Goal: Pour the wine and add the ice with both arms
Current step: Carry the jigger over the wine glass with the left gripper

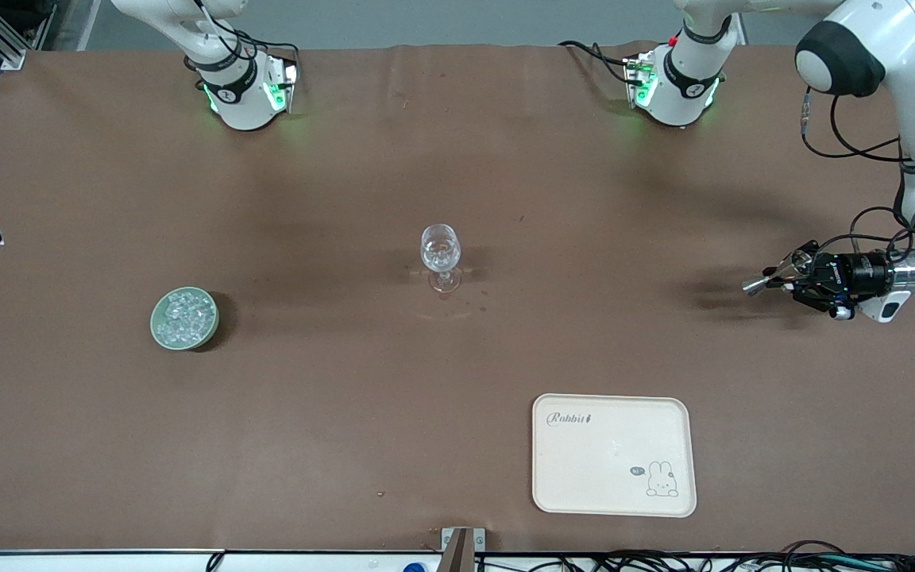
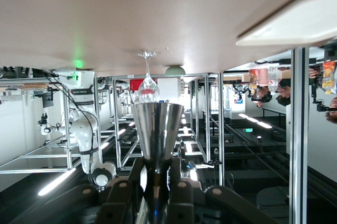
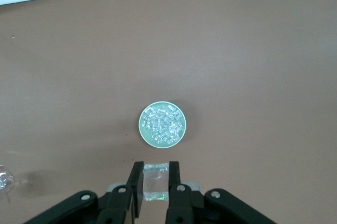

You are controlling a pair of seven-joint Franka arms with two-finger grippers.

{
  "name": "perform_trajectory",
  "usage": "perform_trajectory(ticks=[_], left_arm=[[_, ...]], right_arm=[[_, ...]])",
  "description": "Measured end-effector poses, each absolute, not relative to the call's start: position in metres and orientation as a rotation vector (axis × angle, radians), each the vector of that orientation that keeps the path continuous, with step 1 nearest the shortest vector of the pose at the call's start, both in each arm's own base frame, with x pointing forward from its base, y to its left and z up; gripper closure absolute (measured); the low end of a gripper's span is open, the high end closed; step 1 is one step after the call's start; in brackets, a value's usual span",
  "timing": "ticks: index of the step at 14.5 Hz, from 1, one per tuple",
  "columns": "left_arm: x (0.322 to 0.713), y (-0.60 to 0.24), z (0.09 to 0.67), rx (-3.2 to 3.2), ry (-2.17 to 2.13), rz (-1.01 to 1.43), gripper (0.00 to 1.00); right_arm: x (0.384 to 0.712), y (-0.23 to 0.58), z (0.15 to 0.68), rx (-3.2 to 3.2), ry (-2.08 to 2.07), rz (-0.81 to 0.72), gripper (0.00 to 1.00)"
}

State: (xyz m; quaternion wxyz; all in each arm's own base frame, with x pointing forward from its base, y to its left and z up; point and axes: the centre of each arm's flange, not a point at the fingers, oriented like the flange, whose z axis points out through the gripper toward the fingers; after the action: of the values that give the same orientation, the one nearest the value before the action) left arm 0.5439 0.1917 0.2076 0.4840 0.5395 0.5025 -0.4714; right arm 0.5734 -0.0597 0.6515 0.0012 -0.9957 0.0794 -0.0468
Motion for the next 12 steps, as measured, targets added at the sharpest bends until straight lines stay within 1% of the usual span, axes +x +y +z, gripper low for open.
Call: perform_trajectory(ticks=[6, 9, 12], left_arm=[[0.565, 0.154, 0.243, 1.347, 1.200, -1.185, 0.78], [0.584, 0.101, 0.268, 1.400, 1.180, -1.198, 0.78], [0.595, 0.044, 0.292, 1.432, 1.151, -1.247, 0.78]], right_arm=[[0.573, -0.065, 0.651, -3.099, 0.268, -0.143, 0.78], [0.573, -0.066, 0.651, -3.096, 0.269, -0.141, 0.78], [0.573, -0.062, 0.650, -3.096, 0.259, -0.138, 0.78]])
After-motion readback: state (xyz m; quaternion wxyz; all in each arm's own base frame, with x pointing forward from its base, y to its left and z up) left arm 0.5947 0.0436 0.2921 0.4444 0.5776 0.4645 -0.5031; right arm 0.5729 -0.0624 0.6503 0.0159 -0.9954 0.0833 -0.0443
